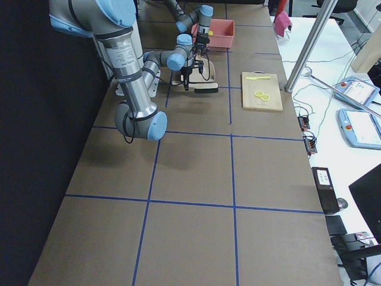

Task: Sweep and dump trash into bin
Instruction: 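Set the dustpan on the table with the left gripper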

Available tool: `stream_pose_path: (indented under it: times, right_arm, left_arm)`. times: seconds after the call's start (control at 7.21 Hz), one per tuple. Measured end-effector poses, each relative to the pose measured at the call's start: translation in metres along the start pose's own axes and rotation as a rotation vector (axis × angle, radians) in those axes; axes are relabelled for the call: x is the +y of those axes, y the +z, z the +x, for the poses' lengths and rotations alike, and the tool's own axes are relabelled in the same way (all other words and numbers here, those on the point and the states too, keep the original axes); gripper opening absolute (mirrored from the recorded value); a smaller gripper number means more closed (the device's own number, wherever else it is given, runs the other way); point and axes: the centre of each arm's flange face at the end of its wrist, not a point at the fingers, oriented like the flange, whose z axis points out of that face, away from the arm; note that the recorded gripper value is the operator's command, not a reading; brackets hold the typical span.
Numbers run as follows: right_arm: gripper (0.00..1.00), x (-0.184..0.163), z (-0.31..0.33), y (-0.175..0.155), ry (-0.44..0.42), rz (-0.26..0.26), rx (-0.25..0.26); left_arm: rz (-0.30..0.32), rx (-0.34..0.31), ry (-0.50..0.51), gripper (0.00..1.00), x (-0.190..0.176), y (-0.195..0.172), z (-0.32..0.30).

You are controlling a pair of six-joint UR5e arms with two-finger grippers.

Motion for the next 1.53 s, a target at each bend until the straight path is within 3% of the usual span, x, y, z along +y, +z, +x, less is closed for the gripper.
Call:
stream_pose_path:
  times: [0.42, 1.11, 1.25, 1.39, 1.53]
  right_arm:
    - [0.0, 0.0, 0.0, 0.001, 0.004, 0.0, 0.001]
    - [0.0, 0.001, -0.001, 0.0, 0.008, -0.001, -0.001]
    - [0.0, 0.001, -0.001, 0.0, 0.009, -0.001, -0.001]
    - [0.0, 0.001, -0.001, 0.0, 0.009, -0.001, -0.001]
    - [0.0, 0.001, -0.001, 0.001, 0.009, -0.002, -0.001]
  left_arm:
    - [-0.004, 0.008, 0.01, 0.08, -0.012, 0.013, 0.0]
    - [-0.004, -0.042, 0.112, 0.17, -0.023, 0.022, -0.001]
    - [-0.003, -0.047, 0.116, 0.27, -0.022, 0.02, -0.002]
    - [-0.001, -0.054, 0.115, 0.52, -0.021, 0.016, -0.005]
    - [-0.003, -0.064, 0.106, 1.0, -0.019, 0.011, -0.011]
